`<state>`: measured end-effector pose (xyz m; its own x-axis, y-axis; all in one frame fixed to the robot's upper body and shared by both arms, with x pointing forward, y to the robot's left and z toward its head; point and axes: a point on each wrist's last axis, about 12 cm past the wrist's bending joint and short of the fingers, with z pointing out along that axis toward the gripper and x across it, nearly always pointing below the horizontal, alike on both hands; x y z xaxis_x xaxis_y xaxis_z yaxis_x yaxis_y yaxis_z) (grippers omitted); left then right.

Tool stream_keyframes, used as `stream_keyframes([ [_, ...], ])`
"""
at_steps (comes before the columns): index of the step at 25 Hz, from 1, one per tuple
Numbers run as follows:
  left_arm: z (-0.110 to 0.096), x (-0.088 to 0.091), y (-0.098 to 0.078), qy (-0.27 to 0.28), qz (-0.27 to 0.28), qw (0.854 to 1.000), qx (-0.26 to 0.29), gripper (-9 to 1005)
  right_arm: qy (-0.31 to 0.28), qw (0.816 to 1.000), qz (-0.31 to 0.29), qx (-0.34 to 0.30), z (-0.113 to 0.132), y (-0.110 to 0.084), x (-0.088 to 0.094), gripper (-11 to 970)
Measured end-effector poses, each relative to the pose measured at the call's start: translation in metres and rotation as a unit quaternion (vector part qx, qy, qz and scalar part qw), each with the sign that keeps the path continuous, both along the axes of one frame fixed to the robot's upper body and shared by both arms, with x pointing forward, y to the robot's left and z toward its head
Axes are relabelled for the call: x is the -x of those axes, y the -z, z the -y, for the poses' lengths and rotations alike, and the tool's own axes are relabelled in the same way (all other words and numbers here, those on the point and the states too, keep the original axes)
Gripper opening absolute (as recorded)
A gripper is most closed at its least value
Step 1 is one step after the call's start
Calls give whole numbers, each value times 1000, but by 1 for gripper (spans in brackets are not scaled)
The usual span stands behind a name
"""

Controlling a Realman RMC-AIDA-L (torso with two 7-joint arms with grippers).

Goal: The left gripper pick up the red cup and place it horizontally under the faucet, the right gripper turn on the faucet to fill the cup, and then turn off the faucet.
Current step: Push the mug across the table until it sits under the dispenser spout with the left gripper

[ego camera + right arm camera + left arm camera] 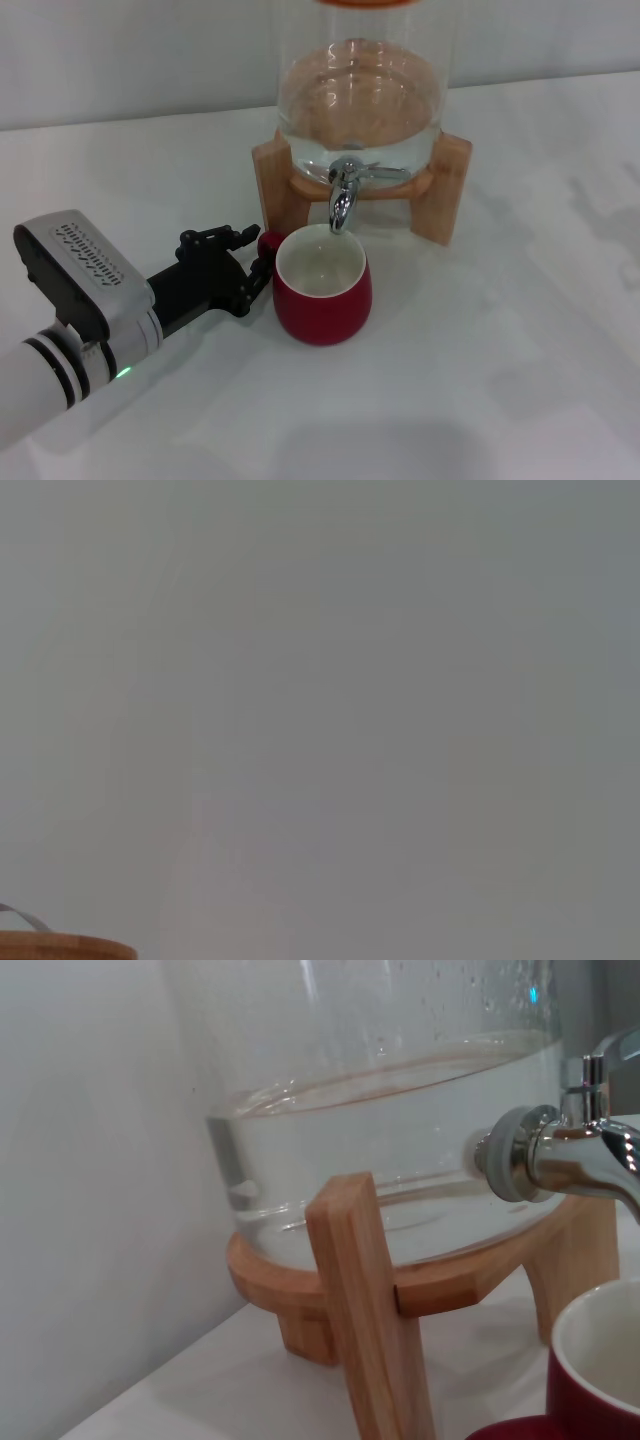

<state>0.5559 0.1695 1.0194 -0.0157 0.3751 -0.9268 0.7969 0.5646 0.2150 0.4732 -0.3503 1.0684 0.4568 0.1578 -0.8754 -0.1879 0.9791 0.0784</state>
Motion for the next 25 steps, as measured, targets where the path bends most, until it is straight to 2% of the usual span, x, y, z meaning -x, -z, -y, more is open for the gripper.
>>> stream_keyframes([
  [17,-2,2,4,-9,-7,1000,-7,420,0,1000,0,0,0,0,0,854],
  [25,-5,2,6,-17,-10,1000,-11,421,-1,1000,1,0,0,0,-1,854],
])
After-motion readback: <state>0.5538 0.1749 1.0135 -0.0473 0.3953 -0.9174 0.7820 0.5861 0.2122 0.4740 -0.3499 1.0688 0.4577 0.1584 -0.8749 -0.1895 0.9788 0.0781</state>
